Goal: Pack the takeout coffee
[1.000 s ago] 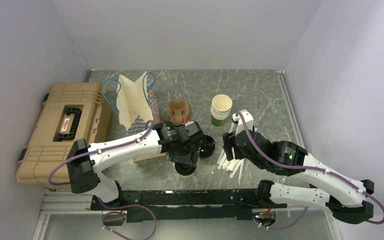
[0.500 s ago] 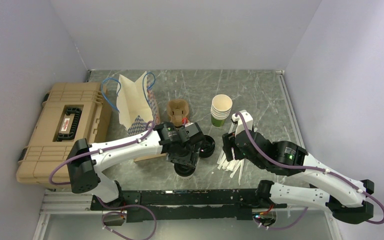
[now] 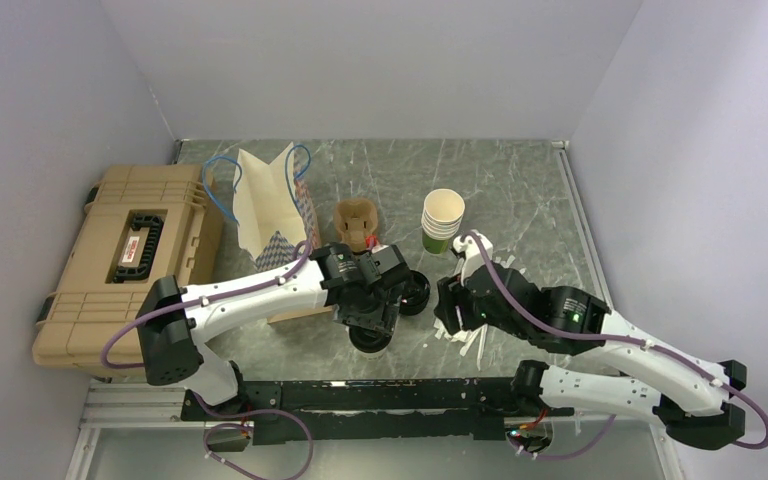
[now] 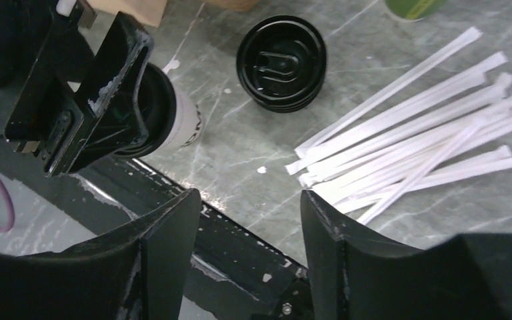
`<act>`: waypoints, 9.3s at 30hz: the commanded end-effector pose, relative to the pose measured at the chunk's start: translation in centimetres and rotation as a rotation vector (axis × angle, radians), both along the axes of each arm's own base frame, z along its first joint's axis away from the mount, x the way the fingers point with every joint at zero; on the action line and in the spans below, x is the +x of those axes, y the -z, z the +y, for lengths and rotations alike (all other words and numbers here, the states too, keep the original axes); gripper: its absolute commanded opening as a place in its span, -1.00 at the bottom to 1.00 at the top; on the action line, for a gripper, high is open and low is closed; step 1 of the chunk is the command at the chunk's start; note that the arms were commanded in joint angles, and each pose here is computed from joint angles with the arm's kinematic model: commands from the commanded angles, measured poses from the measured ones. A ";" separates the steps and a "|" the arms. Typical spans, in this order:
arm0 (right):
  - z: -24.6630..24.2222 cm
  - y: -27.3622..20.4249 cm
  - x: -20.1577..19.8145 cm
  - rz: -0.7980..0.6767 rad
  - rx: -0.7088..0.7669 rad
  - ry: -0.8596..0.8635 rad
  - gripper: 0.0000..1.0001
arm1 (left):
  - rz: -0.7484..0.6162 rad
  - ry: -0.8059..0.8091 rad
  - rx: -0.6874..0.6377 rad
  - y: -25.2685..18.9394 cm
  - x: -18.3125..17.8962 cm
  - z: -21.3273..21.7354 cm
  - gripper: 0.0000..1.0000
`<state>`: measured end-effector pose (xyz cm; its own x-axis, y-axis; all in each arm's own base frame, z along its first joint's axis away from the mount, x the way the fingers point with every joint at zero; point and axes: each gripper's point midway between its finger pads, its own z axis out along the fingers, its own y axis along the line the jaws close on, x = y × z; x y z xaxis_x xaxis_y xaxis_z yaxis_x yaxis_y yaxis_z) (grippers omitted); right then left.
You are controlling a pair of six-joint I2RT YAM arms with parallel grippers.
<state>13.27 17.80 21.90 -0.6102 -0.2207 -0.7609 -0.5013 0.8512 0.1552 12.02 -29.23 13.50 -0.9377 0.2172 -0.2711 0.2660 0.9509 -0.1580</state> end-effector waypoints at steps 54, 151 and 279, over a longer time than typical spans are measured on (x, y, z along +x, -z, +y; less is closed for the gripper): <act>4.8 2.2 -1.7 0.147 0.245 -0.035 -0.10 | -0.031 0.025 0.099 0.6 -0.1 0.2 0.07; 12.4 4.7 0.4 0.214 -0.005 -0.087 -0.36 | -0.147 -0.149 -0.106 -2.0 0.4 6.4 0.39; 8.5 8.6 -6.4 0.421 0.002 0.004 -0.47 | -0.142 -0.151 -0.264 -1.8 -0.4 5.6 0.35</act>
